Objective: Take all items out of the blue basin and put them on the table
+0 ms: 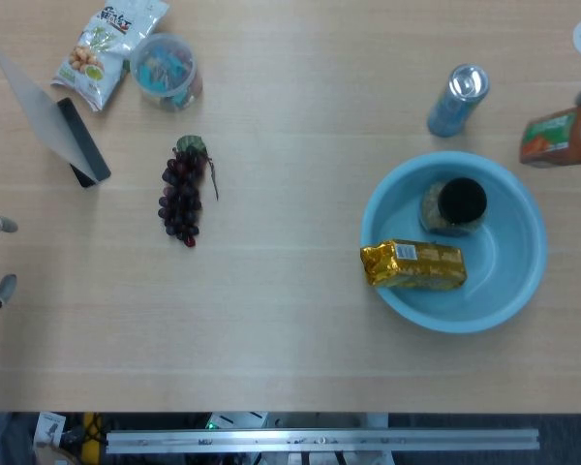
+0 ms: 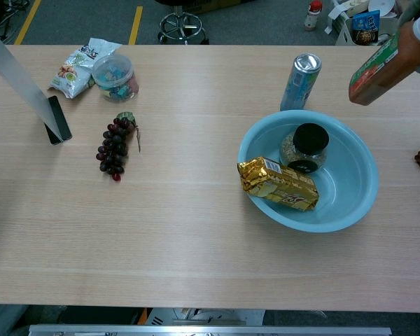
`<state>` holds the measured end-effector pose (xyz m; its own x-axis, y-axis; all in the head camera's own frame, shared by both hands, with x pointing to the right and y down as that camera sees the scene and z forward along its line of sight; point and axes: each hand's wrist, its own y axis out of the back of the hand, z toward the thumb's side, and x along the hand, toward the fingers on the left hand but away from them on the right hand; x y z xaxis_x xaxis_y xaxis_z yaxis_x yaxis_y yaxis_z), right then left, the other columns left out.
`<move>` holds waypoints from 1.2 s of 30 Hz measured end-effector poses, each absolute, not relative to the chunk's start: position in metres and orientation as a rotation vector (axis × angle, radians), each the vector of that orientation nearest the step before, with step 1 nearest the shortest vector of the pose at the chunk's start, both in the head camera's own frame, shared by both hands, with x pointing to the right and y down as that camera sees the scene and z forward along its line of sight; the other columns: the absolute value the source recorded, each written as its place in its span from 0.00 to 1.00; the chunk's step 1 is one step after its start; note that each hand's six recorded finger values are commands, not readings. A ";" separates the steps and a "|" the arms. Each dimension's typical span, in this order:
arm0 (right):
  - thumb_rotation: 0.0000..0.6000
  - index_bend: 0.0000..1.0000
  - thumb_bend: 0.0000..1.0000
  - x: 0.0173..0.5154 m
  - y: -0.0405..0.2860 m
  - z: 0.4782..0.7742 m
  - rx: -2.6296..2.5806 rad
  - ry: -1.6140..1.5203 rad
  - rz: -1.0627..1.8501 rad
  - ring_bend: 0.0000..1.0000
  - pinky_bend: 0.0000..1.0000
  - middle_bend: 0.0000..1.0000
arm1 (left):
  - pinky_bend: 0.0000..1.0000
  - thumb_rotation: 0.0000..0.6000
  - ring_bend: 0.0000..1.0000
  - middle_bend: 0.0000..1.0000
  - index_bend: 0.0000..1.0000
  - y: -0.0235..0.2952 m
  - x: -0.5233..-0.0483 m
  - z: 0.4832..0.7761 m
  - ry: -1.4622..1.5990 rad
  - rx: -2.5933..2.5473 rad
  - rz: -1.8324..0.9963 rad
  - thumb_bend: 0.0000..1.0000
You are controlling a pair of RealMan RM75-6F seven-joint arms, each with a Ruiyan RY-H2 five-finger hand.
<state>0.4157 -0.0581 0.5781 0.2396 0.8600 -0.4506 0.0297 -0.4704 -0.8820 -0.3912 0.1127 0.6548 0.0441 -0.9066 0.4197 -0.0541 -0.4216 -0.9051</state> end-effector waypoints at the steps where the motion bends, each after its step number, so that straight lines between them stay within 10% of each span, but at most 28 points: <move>1: 1.00 0.59 0.30 0.424 -0.058 0.581 -1.718 -0.837 1.347 0.62 0.78 0.56 | 0.32 1.00 0.25 0.31 0.31 0.113 -0.390 0.656 0.990 -1.590 -1.465 0.27; 36: 1.00 0.52 0.29 0.452 -0.063 0.706 -1.804 -0.743 1.569 0.51 0.69 0.47 | 0.32 1.00 0.25 0.31 0.31 0.116 -0.384 0.662 0.972 -1.599 -1.490 0.27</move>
<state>0.4520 -0.0626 0.7060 0.1327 0.7588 -0.6377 0.0128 -0.6447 -0.7644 -0.3844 0.1160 0.6621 0.0422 -0.8951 0.4439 -0.0458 -0.4456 -0.8941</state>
